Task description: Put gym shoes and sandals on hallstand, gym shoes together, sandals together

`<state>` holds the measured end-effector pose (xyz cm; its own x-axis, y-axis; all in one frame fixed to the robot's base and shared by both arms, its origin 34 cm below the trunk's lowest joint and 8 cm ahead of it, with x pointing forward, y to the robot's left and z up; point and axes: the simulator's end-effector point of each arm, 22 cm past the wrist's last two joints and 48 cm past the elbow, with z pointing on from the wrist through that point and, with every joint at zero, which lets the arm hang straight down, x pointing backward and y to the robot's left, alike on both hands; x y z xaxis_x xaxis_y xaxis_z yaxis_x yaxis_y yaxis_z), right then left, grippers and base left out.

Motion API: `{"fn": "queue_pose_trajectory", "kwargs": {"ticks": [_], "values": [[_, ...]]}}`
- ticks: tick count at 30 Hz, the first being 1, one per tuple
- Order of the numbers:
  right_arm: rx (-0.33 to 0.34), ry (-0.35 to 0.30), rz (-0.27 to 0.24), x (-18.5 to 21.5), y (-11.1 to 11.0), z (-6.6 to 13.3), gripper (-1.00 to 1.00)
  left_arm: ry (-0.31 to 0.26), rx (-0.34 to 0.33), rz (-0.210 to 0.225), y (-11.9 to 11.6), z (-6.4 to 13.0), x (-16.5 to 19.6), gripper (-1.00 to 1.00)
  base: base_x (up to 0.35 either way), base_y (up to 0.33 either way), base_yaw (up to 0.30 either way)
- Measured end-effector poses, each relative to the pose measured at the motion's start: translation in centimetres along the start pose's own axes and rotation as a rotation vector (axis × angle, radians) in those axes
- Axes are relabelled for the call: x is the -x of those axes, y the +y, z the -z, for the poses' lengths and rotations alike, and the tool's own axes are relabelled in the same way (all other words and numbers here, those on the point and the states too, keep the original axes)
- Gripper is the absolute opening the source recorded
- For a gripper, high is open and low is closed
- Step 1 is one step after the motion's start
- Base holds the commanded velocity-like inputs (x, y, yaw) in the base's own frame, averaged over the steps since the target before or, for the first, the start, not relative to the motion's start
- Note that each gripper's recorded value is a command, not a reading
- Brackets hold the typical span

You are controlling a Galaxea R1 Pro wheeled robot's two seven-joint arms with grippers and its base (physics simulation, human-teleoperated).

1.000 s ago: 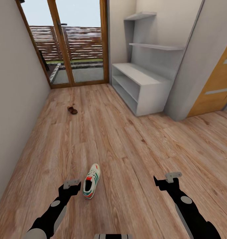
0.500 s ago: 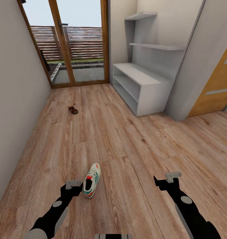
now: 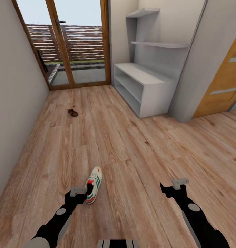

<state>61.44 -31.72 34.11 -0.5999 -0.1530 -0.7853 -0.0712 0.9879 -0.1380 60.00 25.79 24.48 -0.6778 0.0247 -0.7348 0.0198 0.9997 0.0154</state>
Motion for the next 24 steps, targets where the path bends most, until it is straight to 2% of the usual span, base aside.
{"fn": "queue_pose_trajectory", "kwargs": {"ticks": [15,24], "values": [[-0.022,0.074,-0.018,-4.3,-0.9,-1.3,1.0,0.07,-0.001,-0.008,0.3,-1.2,-4.4,1.0,0.0,0.0,-0.184],[-0.02,0.115,-0.019,-6.6,-0.7,-1.9,1.0,0.107,-0.04,-0.004,-0.5,-1.9,-6.4,1.0,0.0,0.0,-0.058]]}}
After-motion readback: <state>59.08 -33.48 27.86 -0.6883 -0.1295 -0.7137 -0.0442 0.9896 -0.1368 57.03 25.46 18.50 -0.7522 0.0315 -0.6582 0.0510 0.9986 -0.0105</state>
